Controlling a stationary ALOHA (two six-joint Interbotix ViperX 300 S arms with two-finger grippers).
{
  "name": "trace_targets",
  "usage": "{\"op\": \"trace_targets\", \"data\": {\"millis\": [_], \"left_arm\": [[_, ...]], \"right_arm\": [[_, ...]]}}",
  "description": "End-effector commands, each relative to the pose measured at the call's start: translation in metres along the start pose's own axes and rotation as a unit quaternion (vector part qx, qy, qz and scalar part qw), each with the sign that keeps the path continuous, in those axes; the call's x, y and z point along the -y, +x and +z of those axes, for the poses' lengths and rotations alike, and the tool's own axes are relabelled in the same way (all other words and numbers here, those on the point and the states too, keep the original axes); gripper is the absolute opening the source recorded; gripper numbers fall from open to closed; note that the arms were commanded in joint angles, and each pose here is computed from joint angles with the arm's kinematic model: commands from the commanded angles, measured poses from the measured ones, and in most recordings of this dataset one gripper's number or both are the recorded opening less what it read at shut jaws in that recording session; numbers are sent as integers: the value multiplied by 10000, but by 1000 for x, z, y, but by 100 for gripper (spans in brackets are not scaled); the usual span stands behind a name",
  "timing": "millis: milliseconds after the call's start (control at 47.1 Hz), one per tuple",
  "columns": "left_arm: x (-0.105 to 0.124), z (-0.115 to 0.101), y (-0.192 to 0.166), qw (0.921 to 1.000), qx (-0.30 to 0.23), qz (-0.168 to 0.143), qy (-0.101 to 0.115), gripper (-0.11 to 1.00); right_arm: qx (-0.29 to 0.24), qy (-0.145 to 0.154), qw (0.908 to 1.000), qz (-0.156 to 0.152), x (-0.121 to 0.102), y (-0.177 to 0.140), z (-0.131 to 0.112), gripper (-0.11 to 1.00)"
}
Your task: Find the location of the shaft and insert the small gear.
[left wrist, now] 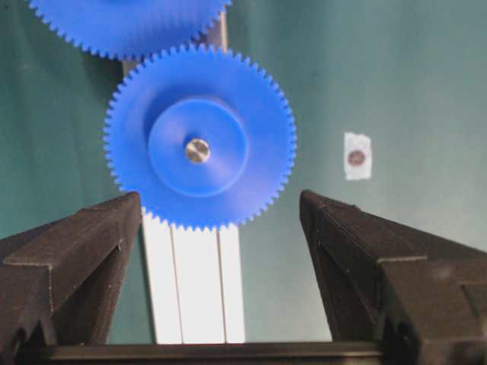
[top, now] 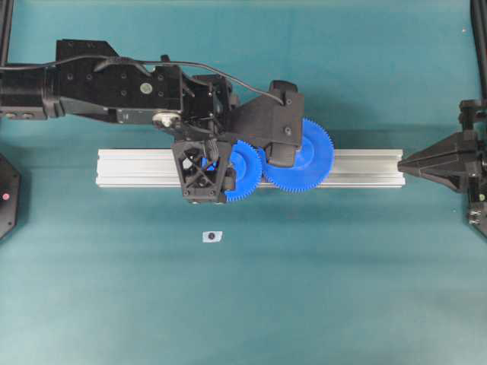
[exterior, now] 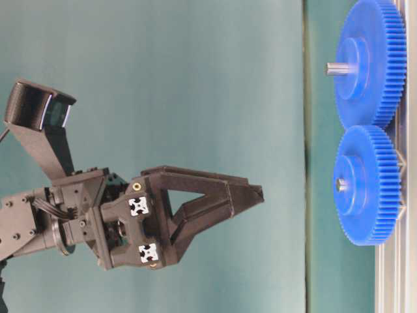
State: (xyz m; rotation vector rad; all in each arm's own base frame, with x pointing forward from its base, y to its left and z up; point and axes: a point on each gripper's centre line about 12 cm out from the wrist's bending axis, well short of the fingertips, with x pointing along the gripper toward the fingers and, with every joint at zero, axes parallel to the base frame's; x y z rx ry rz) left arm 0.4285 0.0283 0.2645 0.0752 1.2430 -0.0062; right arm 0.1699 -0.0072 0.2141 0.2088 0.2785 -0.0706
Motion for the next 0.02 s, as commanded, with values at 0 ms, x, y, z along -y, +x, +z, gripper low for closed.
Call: {"op": "trace_targets", "data": {"millis": [0], "left_arm": [[-1, 7, -21, 9996, 296, 46, 1, 80]], "right_arm": [[33, 66, 10000, -8, 0, 1, 3, 0]]}}
